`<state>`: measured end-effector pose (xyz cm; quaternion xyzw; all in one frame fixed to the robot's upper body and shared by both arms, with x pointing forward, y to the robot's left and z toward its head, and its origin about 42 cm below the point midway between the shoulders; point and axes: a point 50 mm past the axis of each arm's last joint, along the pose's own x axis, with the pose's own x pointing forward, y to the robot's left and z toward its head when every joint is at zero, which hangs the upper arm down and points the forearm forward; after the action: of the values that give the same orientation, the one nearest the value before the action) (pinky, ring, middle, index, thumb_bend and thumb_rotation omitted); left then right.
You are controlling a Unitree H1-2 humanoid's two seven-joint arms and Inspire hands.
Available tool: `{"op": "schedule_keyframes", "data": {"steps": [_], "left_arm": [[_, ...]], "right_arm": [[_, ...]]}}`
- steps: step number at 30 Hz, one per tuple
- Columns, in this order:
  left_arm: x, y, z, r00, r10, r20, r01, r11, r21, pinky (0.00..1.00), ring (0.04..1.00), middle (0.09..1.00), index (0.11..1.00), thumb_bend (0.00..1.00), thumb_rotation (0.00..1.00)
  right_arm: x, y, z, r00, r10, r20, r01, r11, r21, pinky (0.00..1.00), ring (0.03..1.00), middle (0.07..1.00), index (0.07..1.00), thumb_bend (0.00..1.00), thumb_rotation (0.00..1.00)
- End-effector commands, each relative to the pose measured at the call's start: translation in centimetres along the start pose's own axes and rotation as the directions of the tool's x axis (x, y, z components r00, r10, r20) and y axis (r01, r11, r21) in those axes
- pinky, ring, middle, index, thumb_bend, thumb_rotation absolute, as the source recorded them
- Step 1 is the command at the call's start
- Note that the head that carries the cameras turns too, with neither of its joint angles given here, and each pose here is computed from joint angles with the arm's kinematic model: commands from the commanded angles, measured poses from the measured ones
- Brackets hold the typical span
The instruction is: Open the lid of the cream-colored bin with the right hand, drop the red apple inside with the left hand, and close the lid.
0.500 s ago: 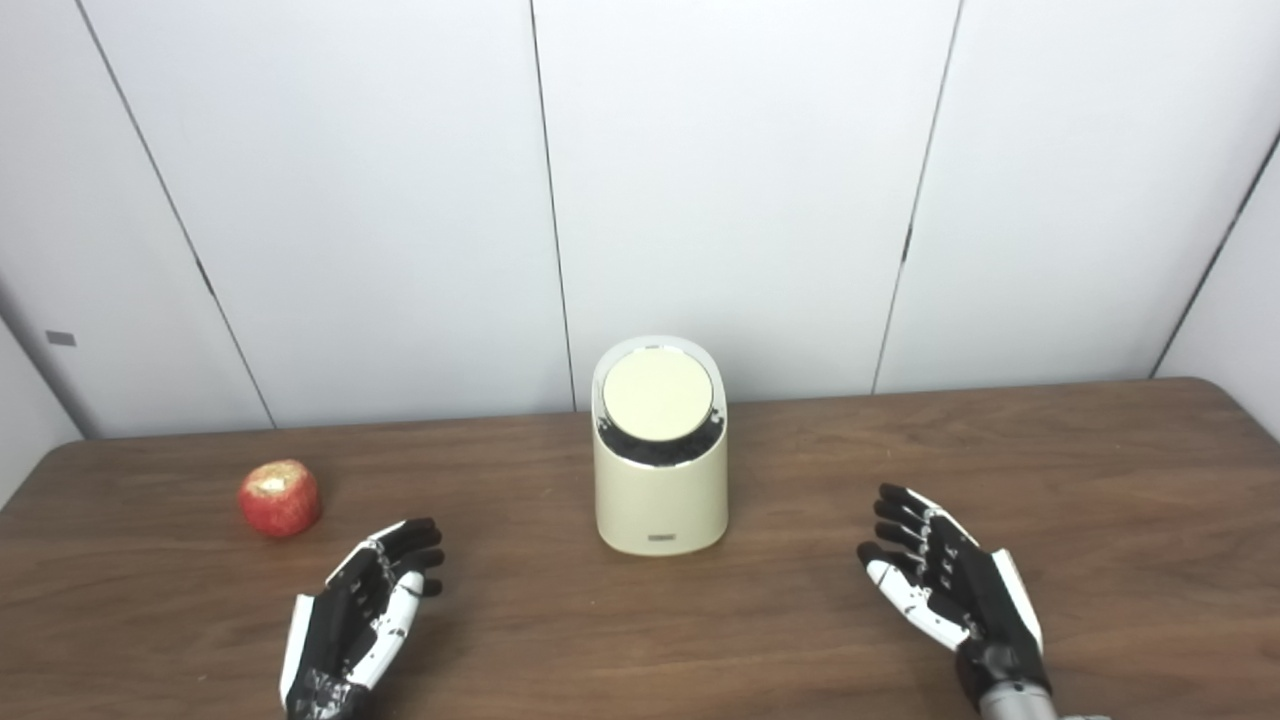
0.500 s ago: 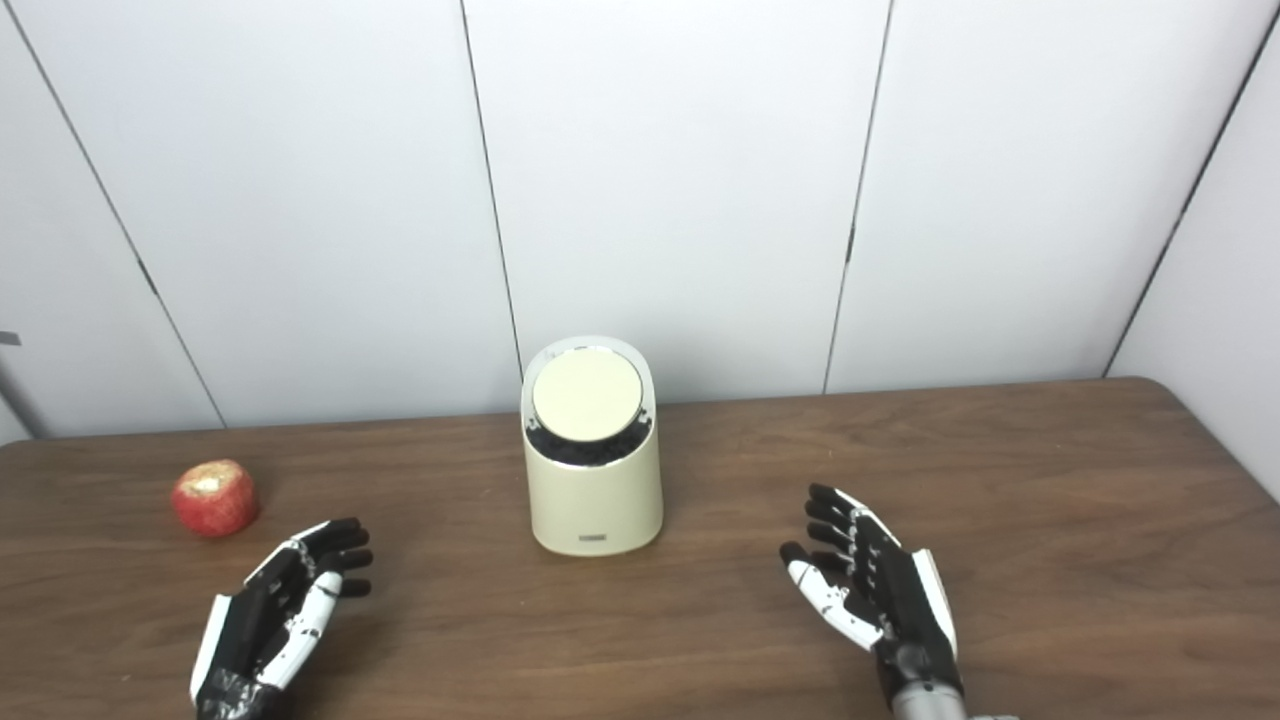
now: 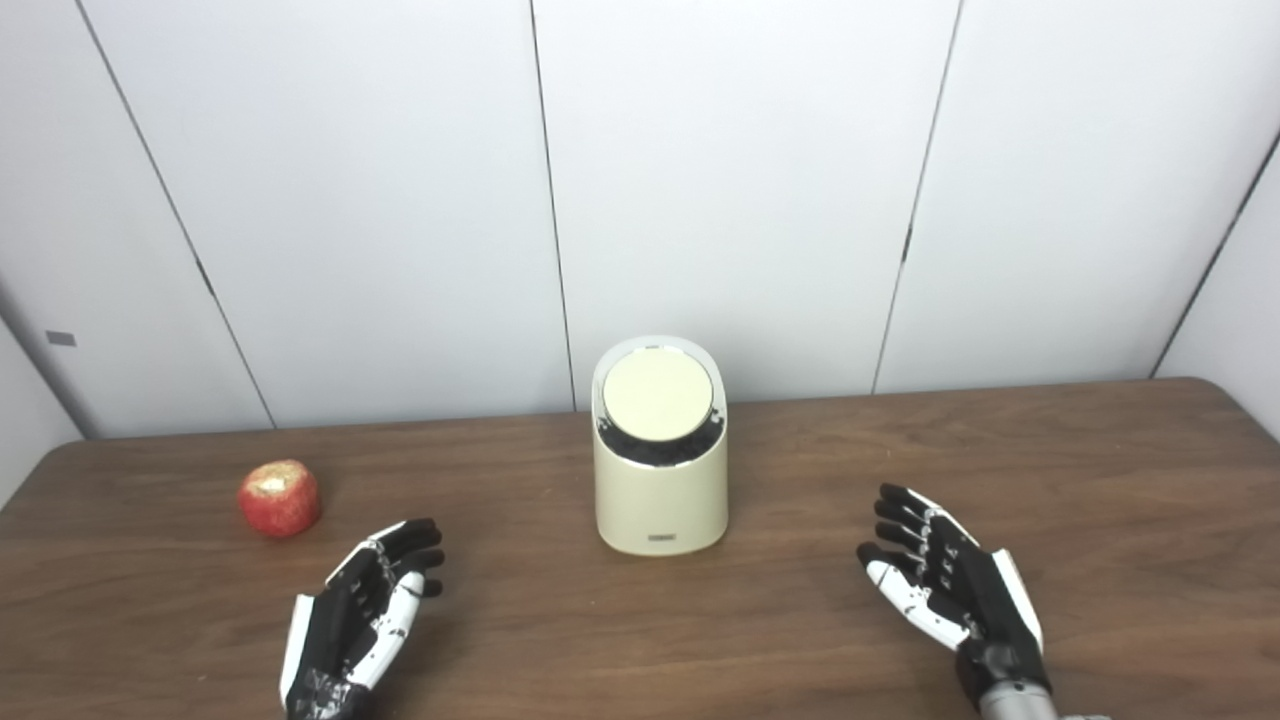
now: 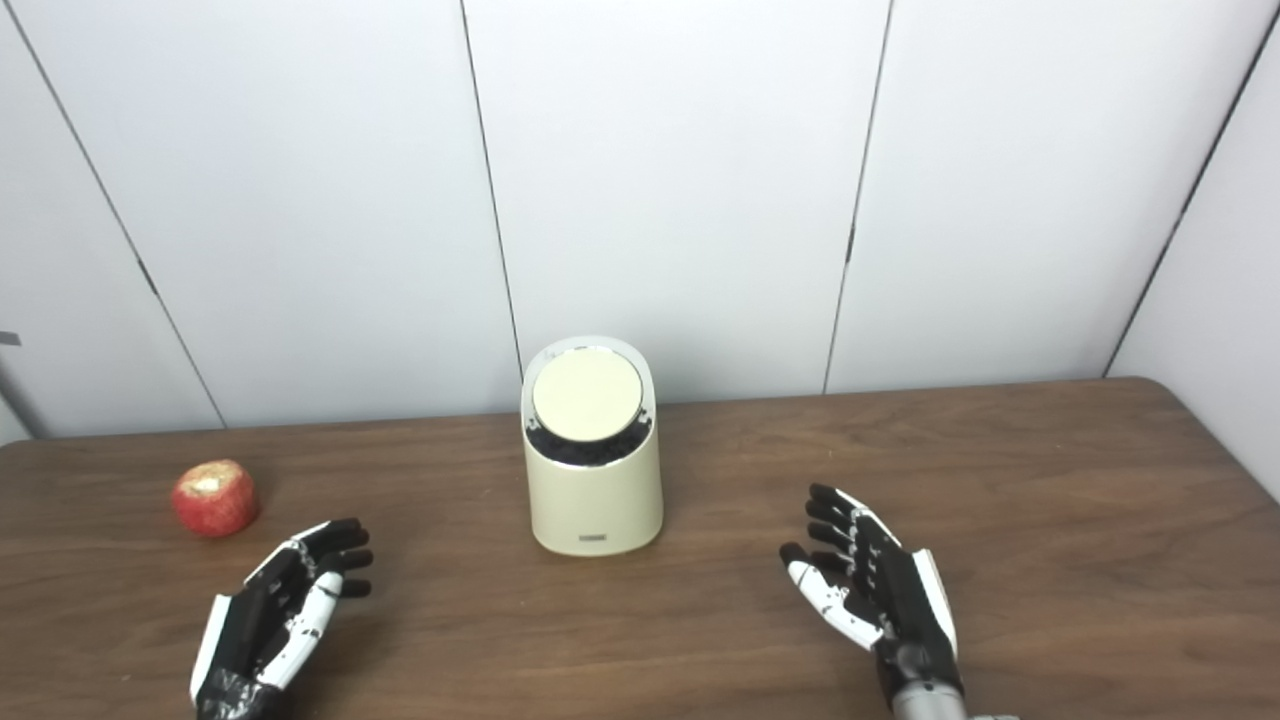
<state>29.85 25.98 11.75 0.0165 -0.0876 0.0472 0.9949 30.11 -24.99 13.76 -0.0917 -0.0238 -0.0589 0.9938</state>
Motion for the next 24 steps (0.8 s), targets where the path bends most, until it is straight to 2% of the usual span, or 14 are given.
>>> {"op": "schedule_keyframes", "data": {"steps": [1,6,10,11,12,13,16,17,20,22,24], "left_arm": [[0.3,0.1,0.6,0.999,-0.006,0.033,0.006,1.000,0.010,0.63,0.714,0.739,0.725,0.24,0.37],[0.4,-0.1,0.5,1.000,-0.004,0.031,0.004,1.000,0.008,0.63,0.712,0.738,0.724,0.24,0.36],[0.4,-0.3,0.4,0.999,0.004,0.034,-0.005,1.000,0.015,0.61,0.703,0.729,0.716,0.24,0.34],[0.4,-0.3,0.4,0.999,0.002,0.032,-0.003,1.000,0.015,0.61,0.702,0.729,0.716,0.24,0.34],[0.4,-0.3,0.4,1.000,0.001,0.030,-0.001,1.000,0.015,0.62,0.707,0.734,0.721,0.24,0.34],[0.4,-0.3,0.4,1.000,0.000,0.029,0.000,1.000,0.012,0.62,0.709,0.736,0.723,0.24,0.34],[0.4,-0.3,0.4,1.000,-0.001,0.029,0.001,1.000,0.008,0.63,0.713,0.739,0.726,0.24,0.33],[0.4,-0.3,0.4,1.000,-0.003,0.029,0.003,1.000,0.007,0.63,0.713,0.740,0.725,0.23,0.32],[0.4,-0.3,0.3,1.000,-0.005,0.030,0.005,1.000,0.013,0.63,0.714,0.740,0.724,0.24,0.34],[0.4,-0.2,0.3,1.000,-0.009,0.030,0.008,1.000,0.014,0.63,0.716,0.742,0.726,0.24,0.37],[0.4,-0.2,0.2,1.000,-0.010,0.027,0.010,1.000,0.008,0.64,0.718,0.744,0.728,0.24,0.37]], "right_arm": [[0.5,0.3,1.0,0.999,0.016,0.037,-0.016,1.000,0.006,0.71,0.798,0.811,0.806,0.17,0.24],[0.5,0.1,1.0,0.999,0.020,0.046,-0.021,0.999,0.025,0.72,0.801,0.816,0.812,0.16,0.24],[0.6,0.0,1.8,0.997,0.013,0.079,-0.017,0.999,0.051,0.73,0.813,0.823,0.817,0.15,0.28],[0.7,-0.1,2.4,0.996,0.006,0.088,-0.009,0.999,0.042,0.73,0.812,0.823,0.817,0.16,0.35],[0.7,-0.1,2.8,0.996,0.001,0.093,-0.004,0.999,0.034,0.73,0.807,0.819,0.816,0.18,0.46],[0.7,-0.1,3.5,0.995,-0.004,0.097,0.003,1.000,0.013,0.73,0.806,0.818,0.816,0.19,0.50],[1.2,-0.1,5.9,0.992,-0.026,0.121,0.035,0.996,-0.080,0.76,0.801,0.821,0.812,0.31,0.67],[1.4,-0.1,6.6,0.990,-0.036,0.135,0.050,0.993,-0.103,0.76,0.799,0.821,0.809,0.33,0.69],[2.3,-0.1,8.3,0.980,-0.048,0.192,0.076,0.986,-0.145,0.74,0.794,0.819,0.808,0.40,0.62],[3.2,-0.1,9.3,0.976,-0.049,0.214,0.083,0.984,-0.156,0.75,0.798,0.819,0.813,0.46,0.63],[3.9,0.1,10.4,0.970,-0.040,0.239,0.079,0.984,-0.158,0.80,0.835,0.842,0.831,0.57,0.68]]}}
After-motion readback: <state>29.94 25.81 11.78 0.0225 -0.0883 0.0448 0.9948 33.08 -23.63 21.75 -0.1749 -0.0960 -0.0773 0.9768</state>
